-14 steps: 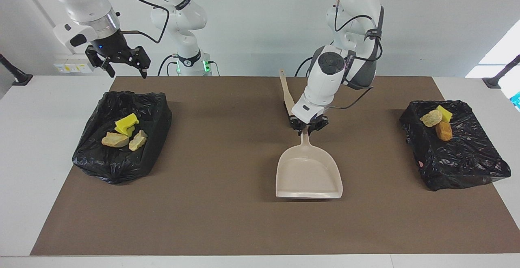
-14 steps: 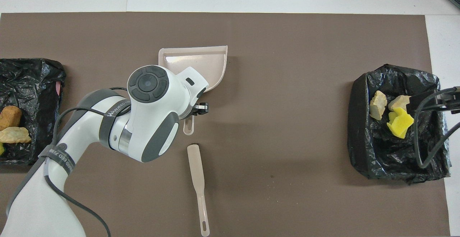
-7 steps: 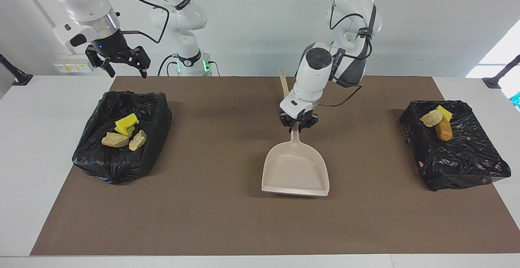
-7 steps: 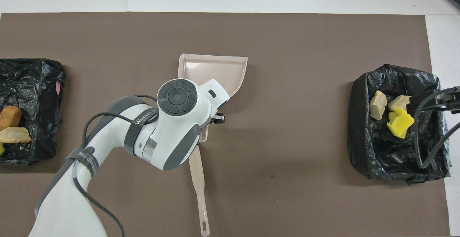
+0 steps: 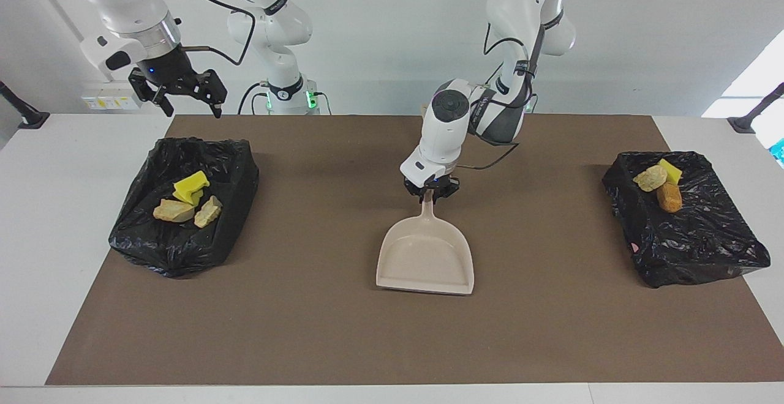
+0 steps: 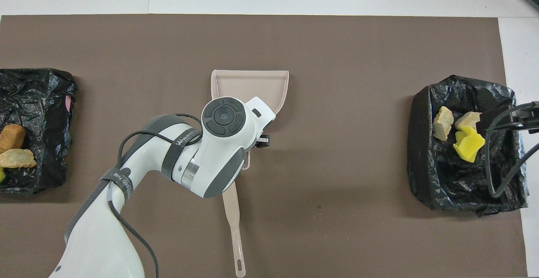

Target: Sweep and dump trash in bin

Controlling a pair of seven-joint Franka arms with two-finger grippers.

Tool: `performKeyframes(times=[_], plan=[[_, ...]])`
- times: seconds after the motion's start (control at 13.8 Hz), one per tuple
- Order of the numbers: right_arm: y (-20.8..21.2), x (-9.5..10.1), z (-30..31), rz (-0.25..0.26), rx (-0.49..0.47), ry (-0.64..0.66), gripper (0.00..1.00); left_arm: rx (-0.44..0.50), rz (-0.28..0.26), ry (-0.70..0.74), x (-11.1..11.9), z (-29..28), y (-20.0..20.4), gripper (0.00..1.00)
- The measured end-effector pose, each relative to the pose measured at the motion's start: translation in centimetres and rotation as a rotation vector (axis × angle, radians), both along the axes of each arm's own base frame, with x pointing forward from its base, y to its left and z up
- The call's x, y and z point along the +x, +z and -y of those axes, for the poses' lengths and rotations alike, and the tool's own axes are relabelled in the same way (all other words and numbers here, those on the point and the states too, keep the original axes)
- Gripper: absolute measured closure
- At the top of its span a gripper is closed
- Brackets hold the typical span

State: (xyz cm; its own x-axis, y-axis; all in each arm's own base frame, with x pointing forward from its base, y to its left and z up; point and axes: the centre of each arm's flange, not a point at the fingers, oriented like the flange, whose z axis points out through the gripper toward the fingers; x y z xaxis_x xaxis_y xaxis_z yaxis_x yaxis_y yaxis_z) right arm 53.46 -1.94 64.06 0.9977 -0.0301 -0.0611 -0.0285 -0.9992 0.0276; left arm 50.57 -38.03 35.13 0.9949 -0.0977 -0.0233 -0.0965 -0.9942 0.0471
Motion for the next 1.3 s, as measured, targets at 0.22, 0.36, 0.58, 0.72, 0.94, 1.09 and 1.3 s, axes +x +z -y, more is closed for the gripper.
performKeyframes(times=[0.22, 0.36, 0.58, 0.72, 0.94, 1.09, 1.3], plan=[[0.0, 0.0, 0.0, 0.0, 0.0, 0.0, 0.0, 0.001, -0.001, 0.019, 0.1, -0.1, 0.0, 0.69], [0.0, 0.0, 0.0, 0.0, 0.0, 0.0, 0.0, 0.002, -0.001, 0.035, 0.1, -0.1, 0.0, 0.69], [0.0, 0.0, 0.0, 0.0, 0.0, 0.0, 0.0, 0.002, 0.003, 0.124, 0.5, -0.6, 0.1, 0.55], [0.0, 0.0, 0.0, 0.0, 0.0, 0.0, 0.0, 0.0, 0.011, 0.165, 1.4, -1.4, 0.3, 0.35], [0.0, 0.0, 0.0, 0.0, 0.0, 0.0, 0.0, -0.02, 0.042, 0.22, 3.9, -3.9, 2.1, 0.01], [0.0, 0.0, 0.0, 0.0, 0.0, 0.0, 0.0, -0.038, 0.075, 0.261, 5.7, -6.0, 4.1, 0.0], [0.0, 0.0, 0.0, 0.0, 0.0, 0.0, 0.0, -0.041, 0.131, 0.308, 8.1, -9.5, 6.7, 0.0]])
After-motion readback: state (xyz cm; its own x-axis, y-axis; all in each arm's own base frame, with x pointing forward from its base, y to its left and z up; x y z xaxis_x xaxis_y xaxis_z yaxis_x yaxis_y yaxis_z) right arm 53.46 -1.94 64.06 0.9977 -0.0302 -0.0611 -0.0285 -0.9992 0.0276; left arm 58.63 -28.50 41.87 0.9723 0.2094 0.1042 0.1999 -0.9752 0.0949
